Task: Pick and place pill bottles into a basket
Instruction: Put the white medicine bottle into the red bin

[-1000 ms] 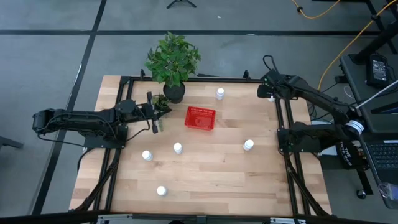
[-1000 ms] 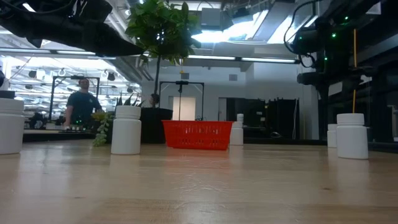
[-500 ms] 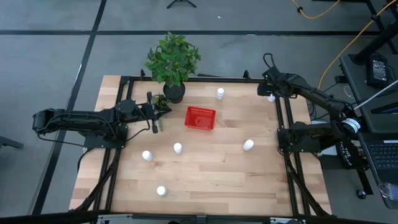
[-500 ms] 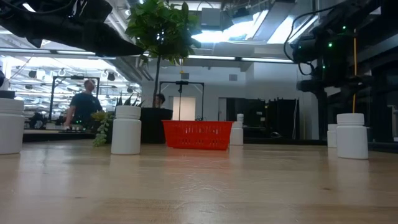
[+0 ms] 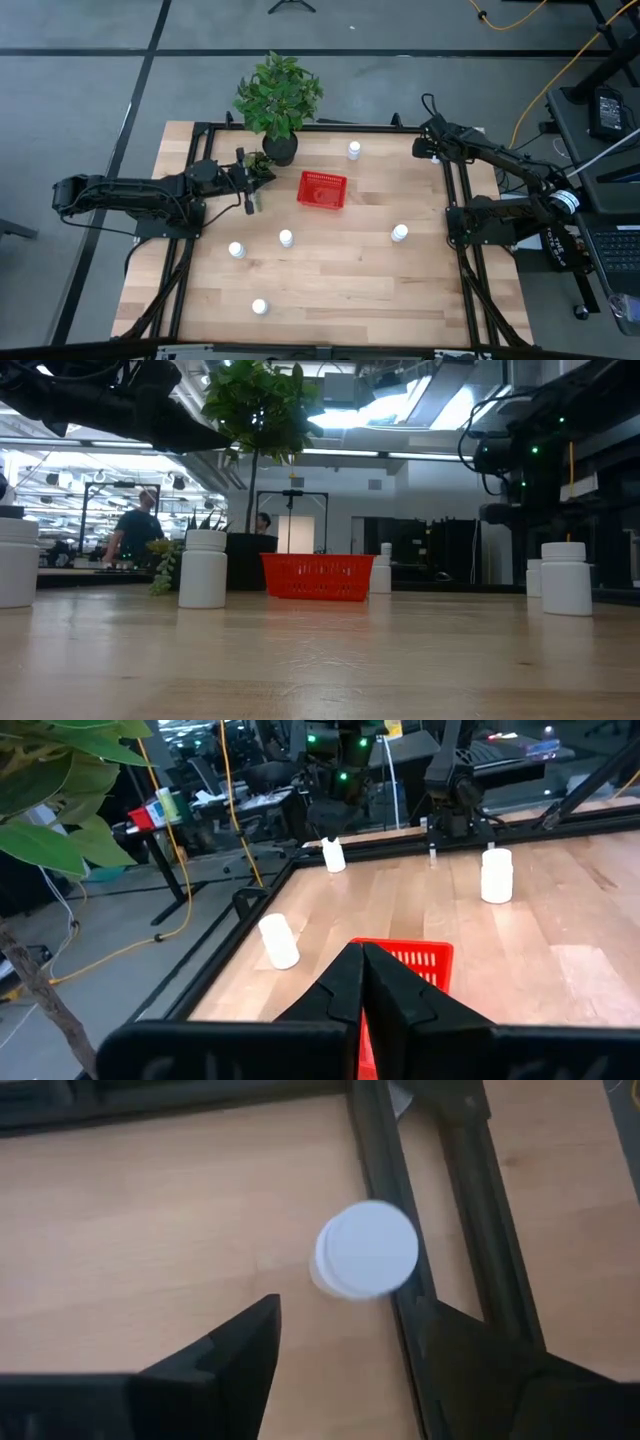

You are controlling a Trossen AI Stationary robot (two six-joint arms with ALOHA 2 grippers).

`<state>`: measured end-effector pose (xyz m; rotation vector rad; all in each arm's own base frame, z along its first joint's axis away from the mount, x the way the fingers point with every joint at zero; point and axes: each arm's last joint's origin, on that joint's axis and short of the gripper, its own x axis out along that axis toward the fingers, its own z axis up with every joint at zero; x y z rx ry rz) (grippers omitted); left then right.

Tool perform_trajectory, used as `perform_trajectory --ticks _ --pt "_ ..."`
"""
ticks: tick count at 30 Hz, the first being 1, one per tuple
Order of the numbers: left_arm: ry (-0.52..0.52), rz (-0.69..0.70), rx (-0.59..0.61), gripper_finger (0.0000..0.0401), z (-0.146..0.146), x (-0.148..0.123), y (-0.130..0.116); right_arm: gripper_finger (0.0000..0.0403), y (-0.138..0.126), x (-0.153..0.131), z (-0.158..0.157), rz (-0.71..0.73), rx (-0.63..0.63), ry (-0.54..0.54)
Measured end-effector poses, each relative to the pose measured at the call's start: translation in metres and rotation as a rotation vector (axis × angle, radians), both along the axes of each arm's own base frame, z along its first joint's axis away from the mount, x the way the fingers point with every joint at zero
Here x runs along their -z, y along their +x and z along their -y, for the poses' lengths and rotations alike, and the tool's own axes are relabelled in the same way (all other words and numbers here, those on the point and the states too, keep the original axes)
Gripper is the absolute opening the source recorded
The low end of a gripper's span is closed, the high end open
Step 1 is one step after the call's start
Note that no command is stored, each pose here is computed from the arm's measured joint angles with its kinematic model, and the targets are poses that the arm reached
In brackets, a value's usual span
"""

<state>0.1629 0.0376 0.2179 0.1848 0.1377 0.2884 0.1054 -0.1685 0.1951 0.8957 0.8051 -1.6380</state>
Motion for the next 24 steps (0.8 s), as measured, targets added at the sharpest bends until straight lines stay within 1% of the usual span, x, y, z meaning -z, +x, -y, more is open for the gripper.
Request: perform_trajectory --ticks 5,12,17,24 --pt "-0.016 0.005 -0.002 0.0006 0.000 0.000 0.000 0.0234 -0.006 0.005 0.003 0.003 0.033 -0.014" --pt "-0.025 0.007 -0.003 0.0004 0.000 0.000 0.000 0.0234 -0.010 0.004 0.010 0.021 0.063 -0.049" --pt "-0.025 0.007 -0.003 0.0006 0.000 0.000 0.000 0.0234 -0.011 0.005 0.010 0.011 0.053 -0.044" --pt "-0.025 0.007 -0.002 0.0004 0.000 0.000 0.000 0.0234 -0.011 0.014 0.010 0.031 0.051 -0.038"
